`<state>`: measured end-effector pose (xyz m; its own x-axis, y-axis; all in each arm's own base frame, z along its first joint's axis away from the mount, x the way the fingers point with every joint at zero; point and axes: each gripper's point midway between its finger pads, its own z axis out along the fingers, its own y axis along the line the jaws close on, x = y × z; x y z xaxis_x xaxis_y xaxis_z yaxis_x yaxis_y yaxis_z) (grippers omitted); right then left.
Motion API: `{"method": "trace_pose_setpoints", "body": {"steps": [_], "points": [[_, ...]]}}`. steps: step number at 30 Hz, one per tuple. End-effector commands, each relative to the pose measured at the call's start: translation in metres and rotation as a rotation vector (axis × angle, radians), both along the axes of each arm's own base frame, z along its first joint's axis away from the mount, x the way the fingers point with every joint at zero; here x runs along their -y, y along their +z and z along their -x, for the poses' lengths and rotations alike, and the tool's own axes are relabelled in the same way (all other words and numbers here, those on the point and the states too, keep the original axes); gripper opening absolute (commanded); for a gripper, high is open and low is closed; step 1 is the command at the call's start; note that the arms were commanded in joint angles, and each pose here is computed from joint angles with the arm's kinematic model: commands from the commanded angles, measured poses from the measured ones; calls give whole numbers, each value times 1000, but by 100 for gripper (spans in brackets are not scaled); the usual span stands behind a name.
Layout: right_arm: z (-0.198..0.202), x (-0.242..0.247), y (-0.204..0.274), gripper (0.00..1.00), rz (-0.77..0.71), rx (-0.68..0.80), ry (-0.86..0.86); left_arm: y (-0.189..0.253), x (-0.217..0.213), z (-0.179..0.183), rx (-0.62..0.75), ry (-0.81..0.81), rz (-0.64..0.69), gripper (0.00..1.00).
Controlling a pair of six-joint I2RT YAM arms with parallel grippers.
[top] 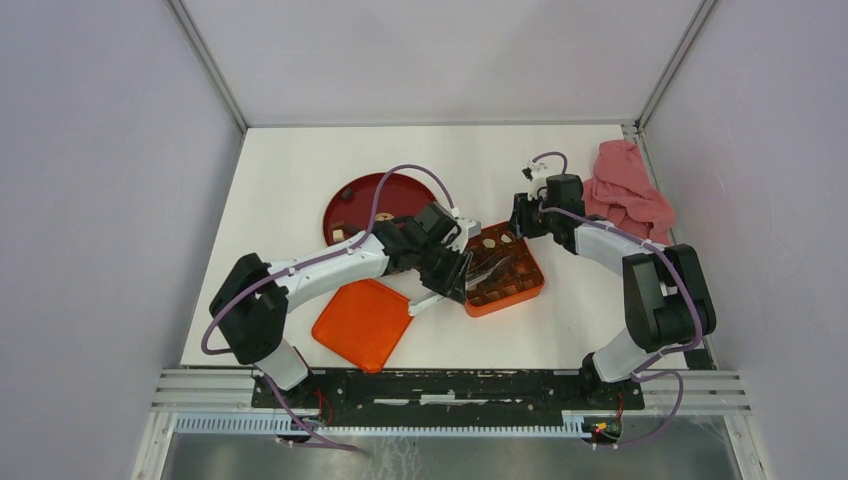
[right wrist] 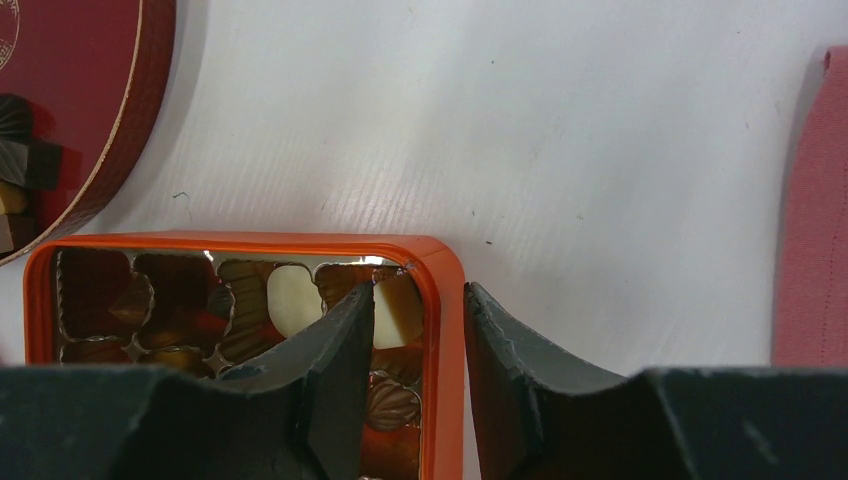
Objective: Pack the chocolate
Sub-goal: Place the fake chocolate in the packing box.
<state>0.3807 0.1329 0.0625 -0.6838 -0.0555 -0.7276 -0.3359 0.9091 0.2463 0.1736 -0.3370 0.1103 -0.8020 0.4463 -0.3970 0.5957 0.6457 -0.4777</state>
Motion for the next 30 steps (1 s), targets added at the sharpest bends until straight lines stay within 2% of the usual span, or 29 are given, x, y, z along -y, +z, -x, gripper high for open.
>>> {"method": "trace_pose_setpoints", "body": {"steps": [1, 4, 12, 23, 30], "points": [[-5, -3, 19, 44, -13, 73, 19, 19, 12, -10, 75, -35, 32, 25], [-5, -3, 18, 44, -11, 72, 20, 20, 15, -9, 82, -43, 30, 32], [-5, -3, 19, 44, -14, 73, 23, 21, 15, -9, 83, -48, 23, 40], [-4, -3, 22, 45, -17, 81, 30, 30, 18, -12, 104, -42, 46, 46], [-3, -5, 29, 47, -17, 103, 47, 66, 16, -25, 190, 41, 107, 41]]}}
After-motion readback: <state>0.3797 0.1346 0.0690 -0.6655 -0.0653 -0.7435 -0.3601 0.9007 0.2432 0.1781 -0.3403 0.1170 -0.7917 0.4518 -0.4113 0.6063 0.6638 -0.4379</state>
